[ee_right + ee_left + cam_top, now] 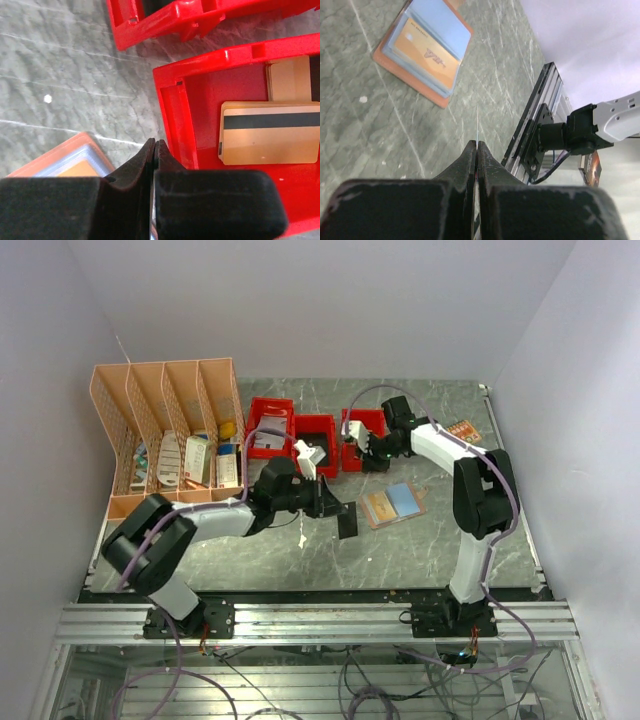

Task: Put the credit cards into the card holder
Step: Move the storage box to the center of the board, then insert the credit card into the card holder.

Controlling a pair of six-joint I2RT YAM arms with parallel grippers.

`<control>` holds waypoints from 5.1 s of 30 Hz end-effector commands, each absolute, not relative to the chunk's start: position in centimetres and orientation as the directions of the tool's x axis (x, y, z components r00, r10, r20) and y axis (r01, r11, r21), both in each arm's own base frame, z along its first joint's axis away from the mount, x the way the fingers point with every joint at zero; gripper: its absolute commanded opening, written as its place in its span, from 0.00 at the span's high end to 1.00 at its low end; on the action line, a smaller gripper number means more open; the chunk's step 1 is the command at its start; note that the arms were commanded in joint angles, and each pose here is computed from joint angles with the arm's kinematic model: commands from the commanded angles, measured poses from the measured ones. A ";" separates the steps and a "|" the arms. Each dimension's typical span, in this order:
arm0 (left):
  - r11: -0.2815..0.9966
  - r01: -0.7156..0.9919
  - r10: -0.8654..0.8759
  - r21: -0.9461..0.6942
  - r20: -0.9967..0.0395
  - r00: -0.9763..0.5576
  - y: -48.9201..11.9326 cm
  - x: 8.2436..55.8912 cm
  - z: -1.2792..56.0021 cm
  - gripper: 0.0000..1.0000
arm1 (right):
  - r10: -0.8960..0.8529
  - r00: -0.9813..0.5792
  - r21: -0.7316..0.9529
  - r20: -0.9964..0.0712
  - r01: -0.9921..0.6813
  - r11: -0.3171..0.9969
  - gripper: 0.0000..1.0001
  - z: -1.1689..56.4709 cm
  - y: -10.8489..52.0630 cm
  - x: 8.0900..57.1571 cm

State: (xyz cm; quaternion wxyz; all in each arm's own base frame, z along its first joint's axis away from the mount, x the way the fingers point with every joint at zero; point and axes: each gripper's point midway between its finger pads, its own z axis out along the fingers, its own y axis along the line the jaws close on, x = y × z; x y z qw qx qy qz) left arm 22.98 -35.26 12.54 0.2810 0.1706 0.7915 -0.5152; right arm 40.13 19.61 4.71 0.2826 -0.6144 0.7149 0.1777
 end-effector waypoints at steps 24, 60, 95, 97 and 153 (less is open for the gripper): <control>0.340 0.287 -0.340 -0.896 -0.402 -0.850 -45.2 29.7 9.4 0.93 | -0.278 -0.715 0.361 -0.642 -0.601 0.713 0.48 5.7 5.4 37.7; 0.337 0.151 -0.441 -0.929 -0.297 -0.847 -45.8 30.8 4.9 0.93 | -0.283 -0.798 0.476 -0.532 -0.559 0.679 0.59 1.5 5.9 35.4; 0.250 0.024 -0.482 -0.968 -0.146 -0.864 -46.9 31.1 3.1 0.93 | -0.287 -0.807 0.492 -0.516 -0.553 0.672 0.60 0.9 6.1 34.7; 0.265 0.020 -0.475 -0.964 -0.149 -0.868 -46.9 31.1 2.9 0.93 | -0.286 -0.807 0.493 -0.517 -0.554 0.671 0.60 0.9 6.1 34.7; 0.453 -0.089 -0.388 -0.887 -0.106 -0.916 -46.6 30.3 0.2 0.84 | -0.428 -0.604 0.216 -0.672 -0.713 0.667 0.45 6.8 6.5 36.7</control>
